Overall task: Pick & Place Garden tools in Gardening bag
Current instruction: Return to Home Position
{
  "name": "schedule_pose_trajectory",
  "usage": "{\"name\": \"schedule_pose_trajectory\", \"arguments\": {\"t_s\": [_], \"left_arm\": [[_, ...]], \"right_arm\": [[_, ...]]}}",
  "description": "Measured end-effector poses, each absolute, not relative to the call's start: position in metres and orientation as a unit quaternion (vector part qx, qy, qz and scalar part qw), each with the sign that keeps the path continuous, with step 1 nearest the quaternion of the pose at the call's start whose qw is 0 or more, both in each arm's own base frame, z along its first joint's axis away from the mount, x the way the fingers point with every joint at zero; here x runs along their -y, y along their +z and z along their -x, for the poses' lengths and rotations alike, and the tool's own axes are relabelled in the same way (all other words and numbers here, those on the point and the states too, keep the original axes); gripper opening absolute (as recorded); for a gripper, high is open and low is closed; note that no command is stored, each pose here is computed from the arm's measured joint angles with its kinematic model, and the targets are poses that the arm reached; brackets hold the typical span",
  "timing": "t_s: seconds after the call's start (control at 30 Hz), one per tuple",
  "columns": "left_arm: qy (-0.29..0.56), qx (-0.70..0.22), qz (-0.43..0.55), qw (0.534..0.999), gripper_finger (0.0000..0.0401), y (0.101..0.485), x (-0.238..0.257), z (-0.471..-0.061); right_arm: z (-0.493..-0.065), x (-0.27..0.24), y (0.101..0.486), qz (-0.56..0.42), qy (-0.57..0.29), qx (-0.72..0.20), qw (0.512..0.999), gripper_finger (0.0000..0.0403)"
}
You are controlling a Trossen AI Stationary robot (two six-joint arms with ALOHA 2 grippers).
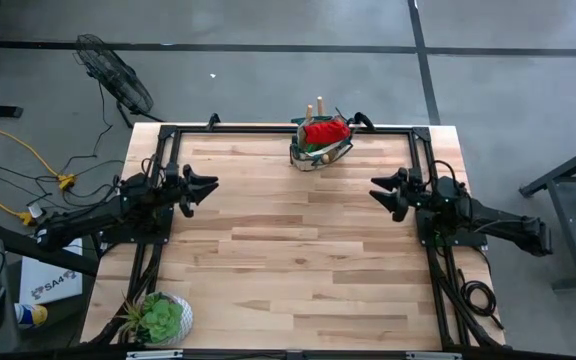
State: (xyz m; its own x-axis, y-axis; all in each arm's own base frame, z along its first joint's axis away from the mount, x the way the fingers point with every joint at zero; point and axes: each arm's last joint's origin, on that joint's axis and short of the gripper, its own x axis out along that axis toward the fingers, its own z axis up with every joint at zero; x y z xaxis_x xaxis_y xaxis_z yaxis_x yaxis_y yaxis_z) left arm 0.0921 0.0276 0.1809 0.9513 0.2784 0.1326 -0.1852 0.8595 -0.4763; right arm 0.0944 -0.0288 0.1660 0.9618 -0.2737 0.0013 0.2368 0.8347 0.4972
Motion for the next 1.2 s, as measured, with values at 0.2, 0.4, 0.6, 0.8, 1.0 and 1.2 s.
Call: {"name": "schedule_pose_trajectory", "arguments": {"t_s": [0.2,0.4,0.6,0.8,1.0,1.2], "left_arm": [[0.1,0.097,0.236,0.962,0.0124,0.183,-0.026,-0.092],[0.064,0.079,0.108,0.989,0.0124,0.185,-0.023,-0.092],[0.078,0.028,0.048,0.995,0.0124,0.176,-0.024,-0.093],[0.08,0.014,0.052,0.995,0.0124,0.174,-0.024,-0.093],[0.078,0.017,0.051,0.995,0.0124,0.174,-0.024,-0.093],[0.078,0.017,0.051,0.995,0.0124,0.174,-0.024,-0.093]], "right_arm": [[-0.095,0.029,0.166,-0.229,-0.134,0.032,0.964,0.0283],[-0.095,0.029,0.166,-0.229,-0.133,0.031,0.964,0.0283],[-0.095,0.029,0.166,-0.228,-0.134,0.035,0.964,0.0282],[-0.095,0.029,0.167,-0.228,-0.133,0.036,0.964,0.0282],[-0.095,0.029,0.167,-0.228,-0.133,0.037,0.964,0.0283],[-0.095,0.029,0.167,-0.227,-0.133,0.038,0.964,0.0283]]}}
